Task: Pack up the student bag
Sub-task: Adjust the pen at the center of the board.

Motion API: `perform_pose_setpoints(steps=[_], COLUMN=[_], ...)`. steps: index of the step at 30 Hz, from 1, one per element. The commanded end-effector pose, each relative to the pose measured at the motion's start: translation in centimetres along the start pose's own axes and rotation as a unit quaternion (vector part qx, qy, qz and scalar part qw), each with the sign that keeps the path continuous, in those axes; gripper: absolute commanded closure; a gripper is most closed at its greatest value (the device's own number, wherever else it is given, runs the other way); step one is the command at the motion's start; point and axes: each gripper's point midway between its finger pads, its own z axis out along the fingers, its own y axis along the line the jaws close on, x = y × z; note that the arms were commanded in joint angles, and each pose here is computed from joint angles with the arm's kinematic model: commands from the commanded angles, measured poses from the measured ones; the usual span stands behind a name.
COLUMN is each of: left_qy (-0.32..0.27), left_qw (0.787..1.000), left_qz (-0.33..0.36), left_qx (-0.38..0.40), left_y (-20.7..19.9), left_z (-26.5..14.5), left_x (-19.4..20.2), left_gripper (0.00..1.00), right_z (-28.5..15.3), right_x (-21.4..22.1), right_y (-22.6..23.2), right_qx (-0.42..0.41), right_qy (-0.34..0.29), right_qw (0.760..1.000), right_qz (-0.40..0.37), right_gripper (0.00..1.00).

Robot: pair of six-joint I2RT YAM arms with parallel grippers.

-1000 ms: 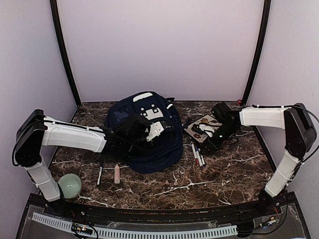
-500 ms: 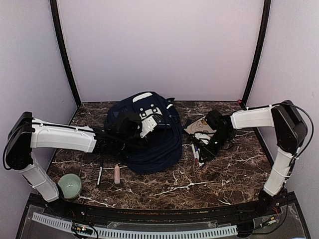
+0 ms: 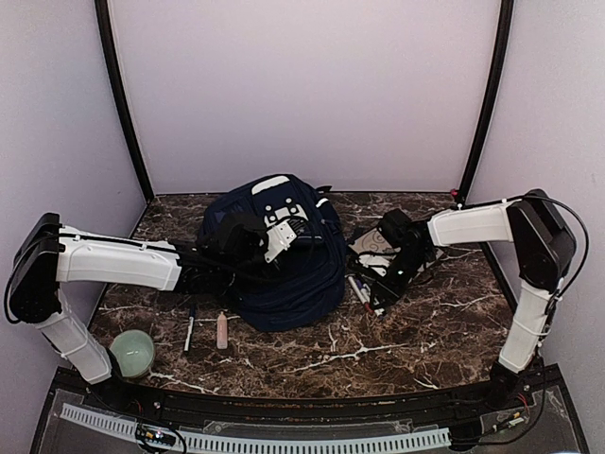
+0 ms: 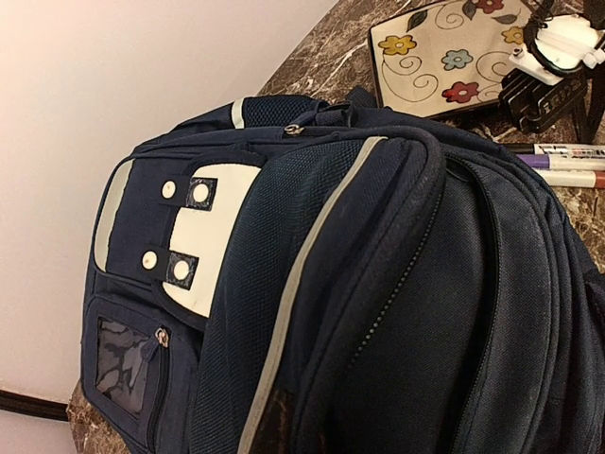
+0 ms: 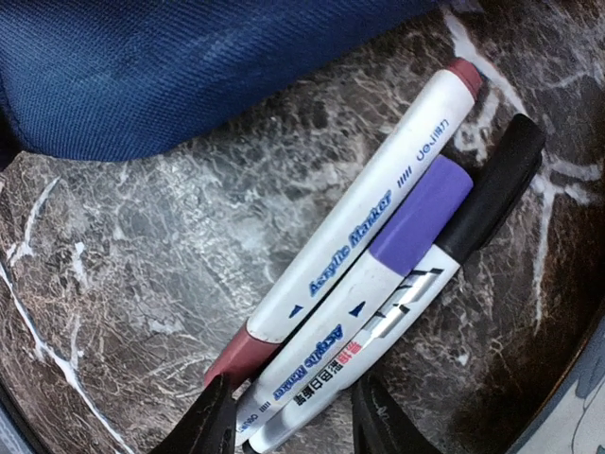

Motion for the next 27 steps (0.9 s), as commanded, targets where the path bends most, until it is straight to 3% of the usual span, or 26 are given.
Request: perform_pose_setpoints(steps=[1,7,18,27], left_qy=[-0.034,-0.032,-0.033,-0.037], left_qw=[0.999,0.999,0.999,0.999], left_qz=[-0.028,-0.025,-0.022,-0.032], left_qx=[-0.017,-0.017,-0.012,-0.011], left_y=[1.8,1.6,1.4,1.6], left_z=[-1.7,-1.5,-1.4,-1.8], left_x=[-1.9,-1.8,-1.9,-2.0], left_gripper=[1.0,1.0,1.0,1.0], right_z=[0.9,-0.3,-3.7,-2.3], right_x=[0.6,0.9,-3.4,-3.7], right_y=[-0.4,-1.1,-0.4,-2.1], right_qx=[0.034,0.074,0.05,0.072], right_qy=[0.019,0.026,-0.032,-0.023], right_qw=[0.998,0.994,0.997,0.997], right_qz=[-0.039,-0.072,-0.04,-0.009], right_gripper=[0.59,0.62,0.56,0.69])
